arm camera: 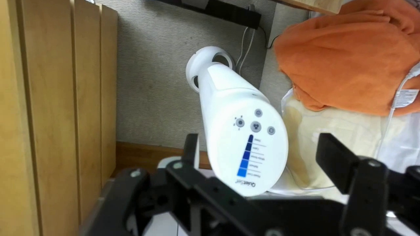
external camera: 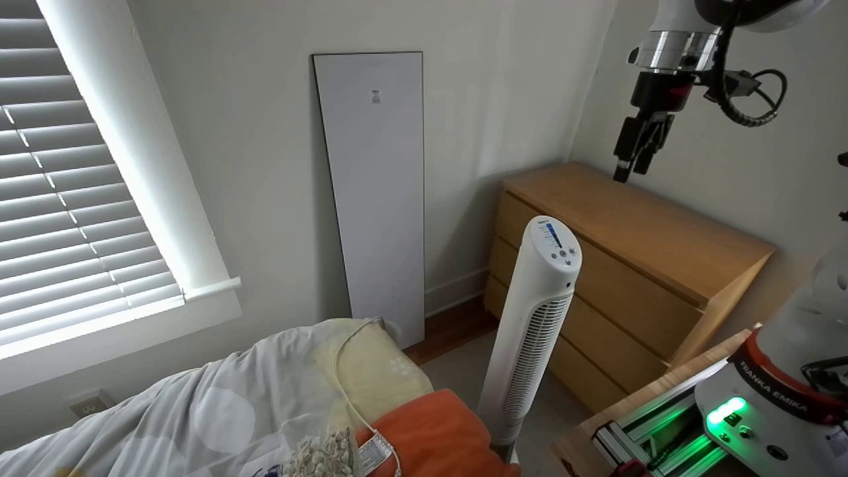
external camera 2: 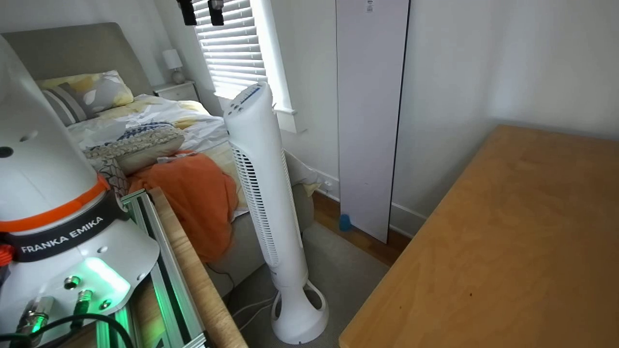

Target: Press the right button on the combination fan and heater control top

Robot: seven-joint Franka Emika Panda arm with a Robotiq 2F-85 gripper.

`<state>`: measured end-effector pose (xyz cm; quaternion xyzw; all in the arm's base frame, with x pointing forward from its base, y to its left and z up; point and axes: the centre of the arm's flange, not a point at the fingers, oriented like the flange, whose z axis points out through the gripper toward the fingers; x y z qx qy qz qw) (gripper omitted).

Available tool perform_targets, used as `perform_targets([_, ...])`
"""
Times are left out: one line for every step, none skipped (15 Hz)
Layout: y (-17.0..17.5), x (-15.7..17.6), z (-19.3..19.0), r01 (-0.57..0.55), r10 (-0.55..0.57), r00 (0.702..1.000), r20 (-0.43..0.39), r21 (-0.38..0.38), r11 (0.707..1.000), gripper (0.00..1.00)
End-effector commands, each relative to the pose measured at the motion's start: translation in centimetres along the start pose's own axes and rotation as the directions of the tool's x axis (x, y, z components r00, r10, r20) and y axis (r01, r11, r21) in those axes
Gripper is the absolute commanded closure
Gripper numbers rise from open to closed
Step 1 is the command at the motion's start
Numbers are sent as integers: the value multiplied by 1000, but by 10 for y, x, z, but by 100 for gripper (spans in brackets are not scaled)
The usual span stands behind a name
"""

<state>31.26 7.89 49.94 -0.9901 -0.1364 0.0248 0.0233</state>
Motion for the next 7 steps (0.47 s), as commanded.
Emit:
perform_targets([2,-4,-5,-9,8,1000,-16,-17,1000,1])
perform_targets([4,-7,-9,-14,13,999,-29,-26,1000,0])
perform_targets([4,-10,-11,-17,15,999,-39,-30,999,0])
perform_targets([5,-12,-12,-18,17,999,-43,-33,999,0])
perform_targets([4,-14,-12,-19,17,999,-45,-34,999,0])
perform_targets([4,-14,-11,-19,18,999,-44,-35,999,0])
perform_targets([4,-14,-11,-20,19,999,-44,-36,999,0])
